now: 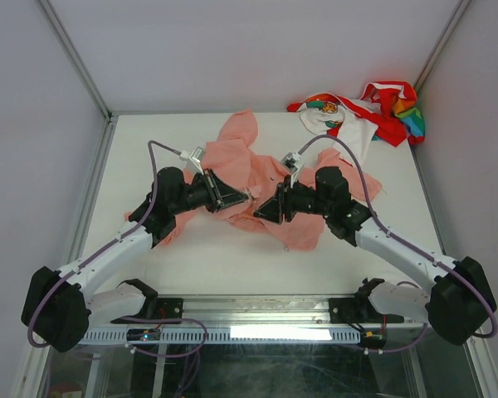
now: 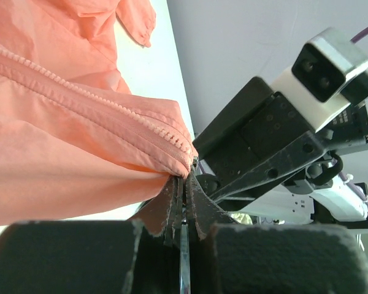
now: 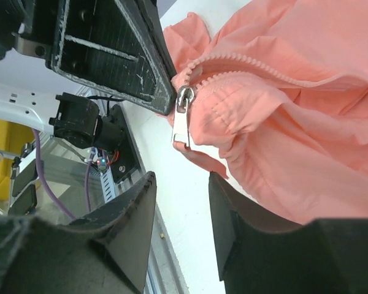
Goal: Zip up the jacket
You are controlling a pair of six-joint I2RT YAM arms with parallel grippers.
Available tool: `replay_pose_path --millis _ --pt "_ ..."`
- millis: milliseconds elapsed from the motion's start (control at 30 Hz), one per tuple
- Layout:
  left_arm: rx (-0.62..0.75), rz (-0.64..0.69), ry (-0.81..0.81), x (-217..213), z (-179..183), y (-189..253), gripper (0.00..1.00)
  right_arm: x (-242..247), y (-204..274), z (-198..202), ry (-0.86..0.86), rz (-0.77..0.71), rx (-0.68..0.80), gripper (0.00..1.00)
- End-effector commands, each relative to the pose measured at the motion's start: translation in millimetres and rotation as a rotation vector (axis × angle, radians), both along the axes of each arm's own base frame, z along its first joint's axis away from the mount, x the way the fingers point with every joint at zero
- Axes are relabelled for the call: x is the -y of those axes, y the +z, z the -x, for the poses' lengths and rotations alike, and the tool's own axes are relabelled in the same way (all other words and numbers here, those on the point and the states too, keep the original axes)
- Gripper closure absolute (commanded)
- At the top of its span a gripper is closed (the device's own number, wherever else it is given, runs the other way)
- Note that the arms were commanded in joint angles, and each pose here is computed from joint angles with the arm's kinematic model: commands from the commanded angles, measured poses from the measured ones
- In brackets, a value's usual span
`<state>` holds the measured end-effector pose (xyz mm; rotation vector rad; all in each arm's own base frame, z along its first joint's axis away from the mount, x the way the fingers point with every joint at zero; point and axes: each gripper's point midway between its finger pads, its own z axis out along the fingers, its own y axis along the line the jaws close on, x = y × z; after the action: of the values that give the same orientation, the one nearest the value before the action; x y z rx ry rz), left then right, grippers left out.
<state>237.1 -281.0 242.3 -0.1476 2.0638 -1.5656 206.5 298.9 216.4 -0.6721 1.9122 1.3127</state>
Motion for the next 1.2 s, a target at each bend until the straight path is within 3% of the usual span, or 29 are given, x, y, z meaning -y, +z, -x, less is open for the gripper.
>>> replay_pose_path --millis 0,467,700,900,1000,1167 --pt "0.074 0.051 -0.039 5 -1 33 1.0 -12 15 -11 -0.048 -0.042 0.125 0.59" --pt "0.071 0.036 -0.056 9 -4 31 1.0 -22 11 -34 -0.121 -0.042 0.161 0.62" --pt "0.074 -0.043 -0.048 5 -7 14 1.0 -22 21 -25 -0.066 -0.027 0.158 1.0" --pt "0.064 -0.229 -0.025 -11 -7 -28 1.0 -21 31 -13 0.028 0.053 0.151 1.0" --pt "0.072 -0.278 -0.025 -16 -5 -36 1.0 -23 37 -7 0.091 0.086 0.131 1.0" --pt "0.136 -0.333 -0.067 -18 3 -38 1.0 -29 41 -25 0.057 0.132 0.099 1.0"
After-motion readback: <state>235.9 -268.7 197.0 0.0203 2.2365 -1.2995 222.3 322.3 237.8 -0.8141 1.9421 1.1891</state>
